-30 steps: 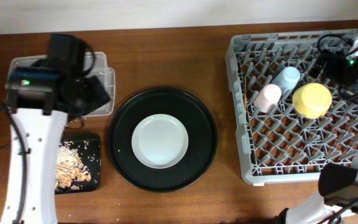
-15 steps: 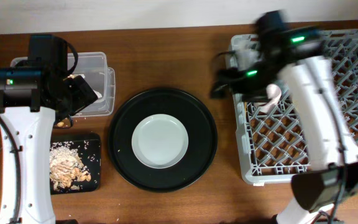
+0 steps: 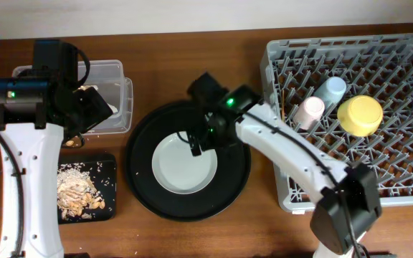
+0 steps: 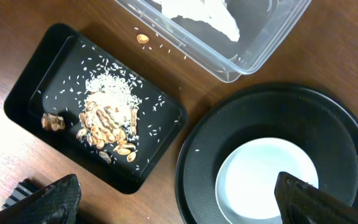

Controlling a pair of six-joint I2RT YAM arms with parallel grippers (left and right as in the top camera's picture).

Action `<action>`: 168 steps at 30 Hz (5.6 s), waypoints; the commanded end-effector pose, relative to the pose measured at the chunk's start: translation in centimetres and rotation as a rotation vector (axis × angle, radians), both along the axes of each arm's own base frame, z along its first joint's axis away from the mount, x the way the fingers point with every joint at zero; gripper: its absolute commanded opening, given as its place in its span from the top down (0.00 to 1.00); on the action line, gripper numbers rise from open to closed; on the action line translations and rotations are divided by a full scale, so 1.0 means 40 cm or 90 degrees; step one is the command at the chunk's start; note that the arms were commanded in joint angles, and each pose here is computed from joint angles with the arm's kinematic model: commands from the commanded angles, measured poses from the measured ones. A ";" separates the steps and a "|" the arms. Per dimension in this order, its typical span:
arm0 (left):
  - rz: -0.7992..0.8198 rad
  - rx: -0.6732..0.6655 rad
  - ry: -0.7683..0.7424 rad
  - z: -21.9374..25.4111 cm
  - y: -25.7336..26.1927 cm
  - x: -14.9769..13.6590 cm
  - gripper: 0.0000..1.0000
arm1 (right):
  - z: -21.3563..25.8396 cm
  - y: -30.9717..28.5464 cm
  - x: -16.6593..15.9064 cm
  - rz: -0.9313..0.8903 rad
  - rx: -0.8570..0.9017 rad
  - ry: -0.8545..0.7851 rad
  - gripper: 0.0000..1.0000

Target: Sort waste into correct bins and load items into the dishwasher rack

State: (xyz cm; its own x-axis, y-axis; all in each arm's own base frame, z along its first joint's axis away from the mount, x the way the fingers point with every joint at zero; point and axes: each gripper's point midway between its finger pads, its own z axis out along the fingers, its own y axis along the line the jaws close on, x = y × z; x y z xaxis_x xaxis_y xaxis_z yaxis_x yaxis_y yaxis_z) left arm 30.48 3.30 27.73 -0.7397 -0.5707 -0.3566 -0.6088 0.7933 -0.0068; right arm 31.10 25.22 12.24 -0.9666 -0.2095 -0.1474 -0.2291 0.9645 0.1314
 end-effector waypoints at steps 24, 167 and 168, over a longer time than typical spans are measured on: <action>0.003 0.003 0.000 0.001 0.006 0.002 0.01 | -0.327 -0.015 -0.057 -0.196 -0.015 0.086 0.64; 0.002 0.005 0.000 0.001 0.004 0.002 0.01 | 0.405 -0.510 -0.327 -0.235 0.127 -0.198 0.75; 0.002 0.005 0.000 0.001 0.004 0.002 0.01 | 0.378 -0.511 -0.334 -0.245 0.127 -0.187 0.01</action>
State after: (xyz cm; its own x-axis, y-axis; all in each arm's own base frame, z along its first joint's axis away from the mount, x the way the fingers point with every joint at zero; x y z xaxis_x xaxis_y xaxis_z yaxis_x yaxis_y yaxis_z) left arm 30.49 3.30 27.73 -0.7396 -0.5707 -0.3568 -0.6088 0.7933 -0.0070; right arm 18.92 4.87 30.10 -0.8670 0.1710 -0.4680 0.0296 0.9553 0.2942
